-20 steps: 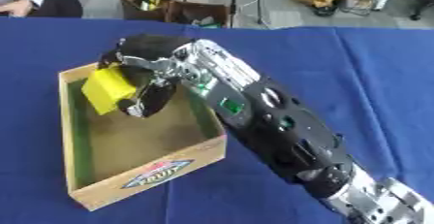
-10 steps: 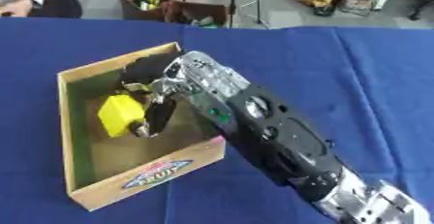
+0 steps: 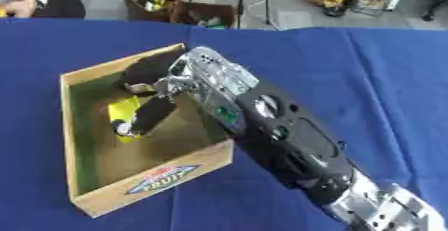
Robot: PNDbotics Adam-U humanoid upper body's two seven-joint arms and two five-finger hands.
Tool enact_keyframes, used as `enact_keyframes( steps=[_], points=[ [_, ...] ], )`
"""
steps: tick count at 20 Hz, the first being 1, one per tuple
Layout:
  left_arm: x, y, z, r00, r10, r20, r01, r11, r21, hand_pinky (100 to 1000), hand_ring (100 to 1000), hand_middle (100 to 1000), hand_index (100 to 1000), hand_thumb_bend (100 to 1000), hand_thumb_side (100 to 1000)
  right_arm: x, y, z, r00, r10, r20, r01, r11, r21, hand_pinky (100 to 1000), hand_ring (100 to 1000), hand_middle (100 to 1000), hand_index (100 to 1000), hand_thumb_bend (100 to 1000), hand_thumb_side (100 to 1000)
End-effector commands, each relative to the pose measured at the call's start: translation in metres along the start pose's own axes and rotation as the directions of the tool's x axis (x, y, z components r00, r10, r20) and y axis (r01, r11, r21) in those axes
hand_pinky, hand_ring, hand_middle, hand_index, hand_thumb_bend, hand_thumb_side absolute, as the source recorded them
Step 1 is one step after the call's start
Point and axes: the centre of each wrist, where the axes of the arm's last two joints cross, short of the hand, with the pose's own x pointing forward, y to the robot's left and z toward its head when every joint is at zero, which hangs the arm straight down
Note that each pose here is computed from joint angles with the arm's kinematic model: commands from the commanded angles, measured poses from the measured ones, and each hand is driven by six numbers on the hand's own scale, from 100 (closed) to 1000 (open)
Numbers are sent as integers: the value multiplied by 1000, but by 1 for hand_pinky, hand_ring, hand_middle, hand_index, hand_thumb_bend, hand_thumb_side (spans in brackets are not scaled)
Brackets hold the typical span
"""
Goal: Pick up objects on the table and place them in the box.
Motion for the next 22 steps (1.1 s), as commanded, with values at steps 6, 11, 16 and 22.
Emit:
enact_keyframes(
  steps=[6, 11, 16, 22],
  points=[
    [5, 1, -1, 1000, -5, 21, 6, 1000, -6, 248, 451, 432, 657, 100, 968, -6, -22, 17, 1000, 9, -18, -11, 995, -95, 869, 915, 861, 1000, 100, 1000],
    [5, 1, -1, 1000, -5, 20, 5, 1000, -7, 248, 452, 433, 657, 100, 970, -10, -38, 45, 997, -70, -34, 58, 962, -267, 843, 860, 812, 1000, 100, 823],
    [6, 2, -2, 1000, -7, 18, 7, 1000, -9, 248, 452, 433, 656, 100, 968, -13, -51, 89, 979, -204, 8, 181, 847, -500, 808, 797, 721, 940, 100, 591],
    [5, 2, -1, 1000, -6, 16, 6, 1000, -9, 247, 452, 432, 656, 100, 968, -10, -52, 138, 952, -294, 81, 272, 700, -660, 793, 768, 680, 910, 100, 498]
  ],
)
